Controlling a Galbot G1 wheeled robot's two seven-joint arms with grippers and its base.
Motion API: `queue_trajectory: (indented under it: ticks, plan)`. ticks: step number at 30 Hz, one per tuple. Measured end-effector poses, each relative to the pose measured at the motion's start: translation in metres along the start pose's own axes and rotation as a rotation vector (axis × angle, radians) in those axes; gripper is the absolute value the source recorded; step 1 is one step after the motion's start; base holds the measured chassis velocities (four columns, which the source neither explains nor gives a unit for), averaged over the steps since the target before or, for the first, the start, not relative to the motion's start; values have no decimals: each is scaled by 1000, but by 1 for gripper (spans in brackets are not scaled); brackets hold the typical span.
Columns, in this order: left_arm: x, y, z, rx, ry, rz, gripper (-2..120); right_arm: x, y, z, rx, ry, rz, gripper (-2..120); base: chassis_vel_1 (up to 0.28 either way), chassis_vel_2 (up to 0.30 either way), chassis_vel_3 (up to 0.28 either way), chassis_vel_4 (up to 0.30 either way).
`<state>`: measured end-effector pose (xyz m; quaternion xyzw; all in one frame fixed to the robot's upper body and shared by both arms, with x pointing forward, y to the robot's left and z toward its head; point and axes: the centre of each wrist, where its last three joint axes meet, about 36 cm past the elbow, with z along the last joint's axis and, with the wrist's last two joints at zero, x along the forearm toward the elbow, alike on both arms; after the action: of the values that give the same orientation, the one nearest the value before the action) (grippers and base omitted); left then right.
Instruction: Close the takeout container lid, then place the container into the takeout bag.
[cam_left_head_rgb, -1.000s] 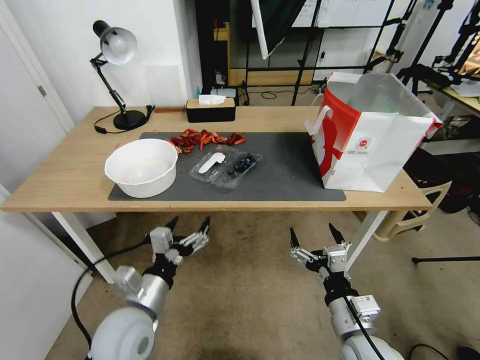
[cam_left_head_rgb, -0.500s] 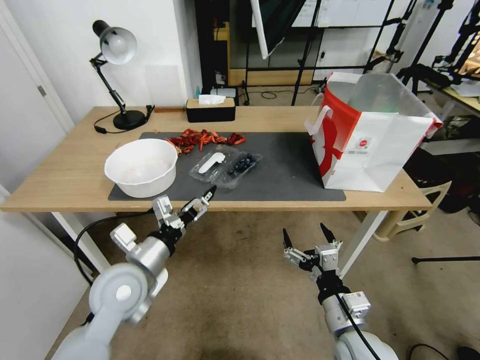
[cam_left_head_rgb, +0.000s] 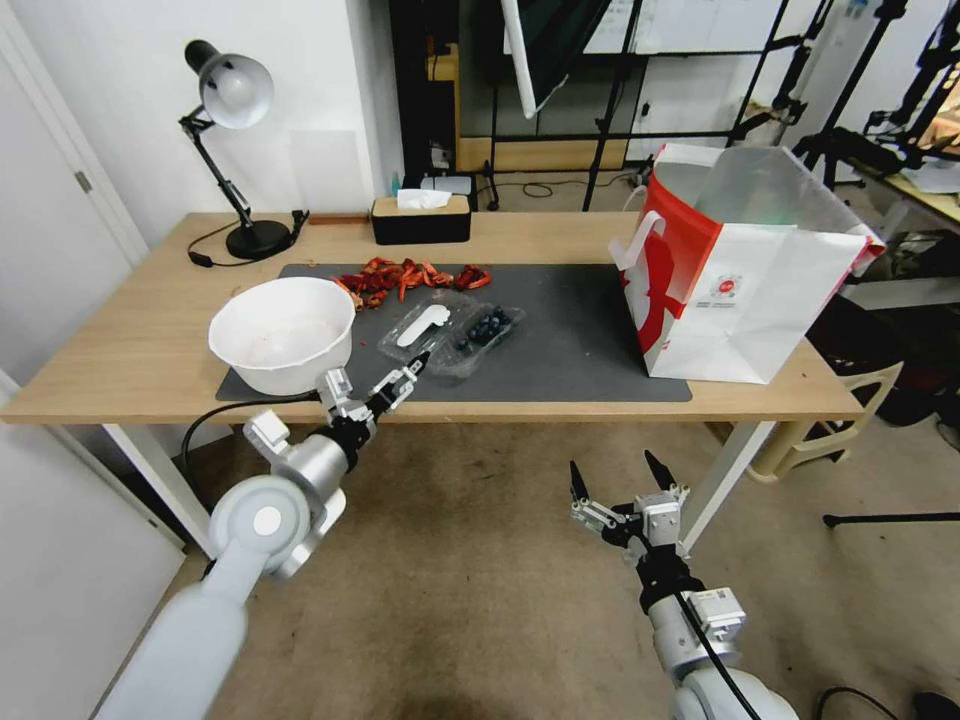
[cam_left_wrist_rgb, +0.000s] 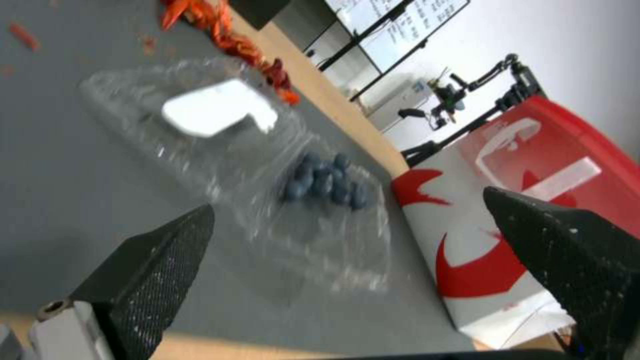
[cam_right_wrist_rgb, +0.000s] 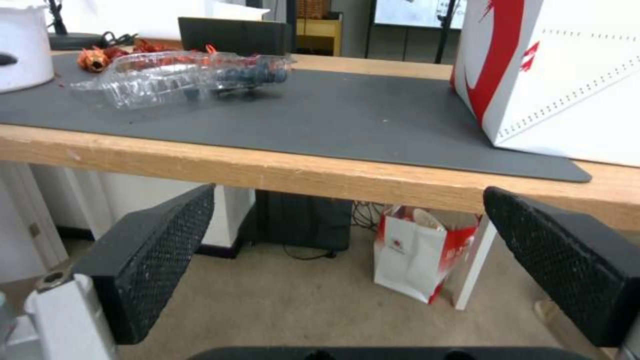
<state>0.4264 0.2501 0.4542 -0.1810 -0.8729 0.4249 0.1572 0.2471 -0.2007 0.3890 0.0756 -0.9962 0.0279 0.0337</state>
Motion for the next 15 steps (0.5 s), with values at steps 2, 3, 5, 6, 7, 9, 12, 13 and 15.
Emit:
queue_trajectory:
  ticks: [2, 3, 5, 6, 7, 9, 12, 13, 15]
  plan:
    - [-4, 0, -3, 0, 1, 3, 100, 0, 0, 0, 0, 1, 1, 100, 0, 0, 0, 0]
    - [-8, 0, -5, 4, 5, 4, 100, 0, -1, 1, 1, 2, 2, 100, 0, 0, 0, 0]
    - [-12, 0, -7, 9, 11, 2, 100, 0, -1, 1, 2, 3, 3, 100, 0, 0, 0, 0]
    - [-16, 1, -8, 12, 16, -4, 100, 0, -2, 1, 3, 3, 5, 100, 0, 0, 0, 0]
    - [-19, 2, -9, 16, 20, -11, 100, 0, -2, 2, 4, 4, 6, 100, 0, 0, 0, 0]
    - [-23, 2, -9, 22, 27, -19, 100, 0, -2, 2, 5, 5, 7, 100, 0, 0, 0, 0]
    - [-29, -1, -10, 51, 42, -25, 100, 0, -4, 3, 7, 8, 10, 100, 0, 0, 0, 0]
    - [-29, -1, -10, 51, 42, -25, 100, 0, -4, 3, 7, 8, 10, 100, 0, 0, 0, 0]
    - [-31, -2, -11, 72, 56, -26, 100, 1, -4, 4, 9, 10, 12, 100, 0, 0, 0, 0]
